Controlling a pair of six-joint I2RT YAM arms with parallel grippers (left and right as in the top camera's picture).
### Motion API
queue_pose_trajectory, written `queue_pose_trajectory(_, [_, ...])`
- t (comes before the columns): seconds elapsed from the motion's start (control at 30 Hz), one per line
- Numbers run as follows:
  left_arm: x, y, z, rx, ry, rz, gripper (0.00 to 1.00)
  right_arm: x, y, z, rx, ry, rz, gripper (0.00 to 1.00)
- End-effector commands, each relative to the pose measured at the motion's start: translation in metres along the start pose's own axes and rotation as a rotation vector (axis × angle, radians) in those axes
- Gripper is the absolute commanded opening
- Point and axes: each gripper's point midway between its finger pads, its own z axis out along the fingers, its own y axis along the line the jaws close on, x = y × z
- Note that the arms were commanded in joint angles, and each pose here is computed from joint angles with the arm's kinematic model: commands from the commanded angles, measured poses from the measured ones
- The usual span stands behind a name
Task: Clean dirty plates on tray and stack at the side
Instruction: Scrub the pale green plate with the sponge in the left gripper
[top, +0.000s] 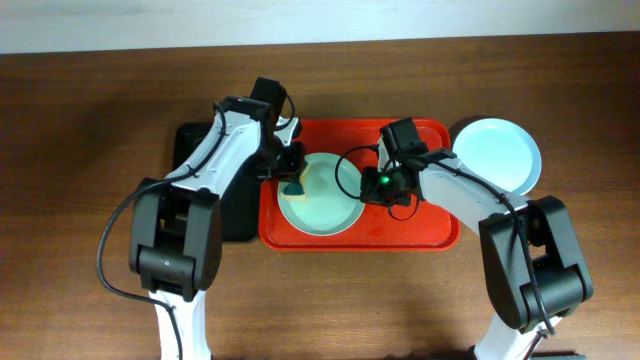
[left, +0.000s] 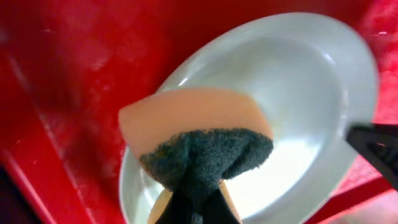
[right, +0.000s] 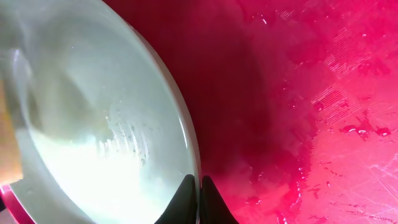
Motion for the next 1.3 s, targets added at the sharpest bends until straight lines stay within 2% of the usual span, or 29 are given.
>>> queue_pose_trajectory(0.0, [0.005,0.002,0.006,-0.066,-0.018,-0.028,0.00,0.007,0.000,0.004,-0.002,0.020,0.000,0.04])
queue_pose_trajectory(0.1, [0.014,-0.005,0.022,-0.065,-0.009,-0.029,0.00,0.007,0.000,0.004,-0.002,0.020,0.000,0.04])
queue_pose_trajectory(0.23, [0.034,0.005,0.038,-0.139,0.026,-0.131,0.00,0.007,0.000,0.004,-0.002,0.020,0.000,0.04])
queue_pose_trajectory(0.4, [0.067,-0.003,0.046,-0.161,0.131,-0.116,0.00,0.007,0.000,0.004,-0.002,0.020,0.000,0.04])
queue_pose_trajectory(0.73, [0.087,-0.059,0.056,-0.011,0.195,-0.040,0.00,0.008,0.000,0.004,-0.002,0.021,0.000,0.04])
queue_pose_trajectory(0.87, [0.074,-0.062,0.048,-0.002,0.156,-0.020,0.00,0.008,0.000,0.004,-0.002,0.021,0.000,0.04])
queue_pose_trajectory(0.97, [0.048,-0.056,0.030,-0.042,0.062,-0.009,0.00,0.008,0.000,0.004,-0.002,0.021,0.000,0.04])
queue_pose_trajectory(1.1, [0.017,-0.056,-0.004,-0.019,-0.051,-0.002,0.00,0.008,0.000,0.004,-0.002,0.021,0.000,0.04])
queue_pose_trajectory(1.27, [0.008,-0.032,-0.014,-0.139,-0.104,-0.015,0.00,0.008,0.000,0.004,-0.002,0.021,0.000,0.04])
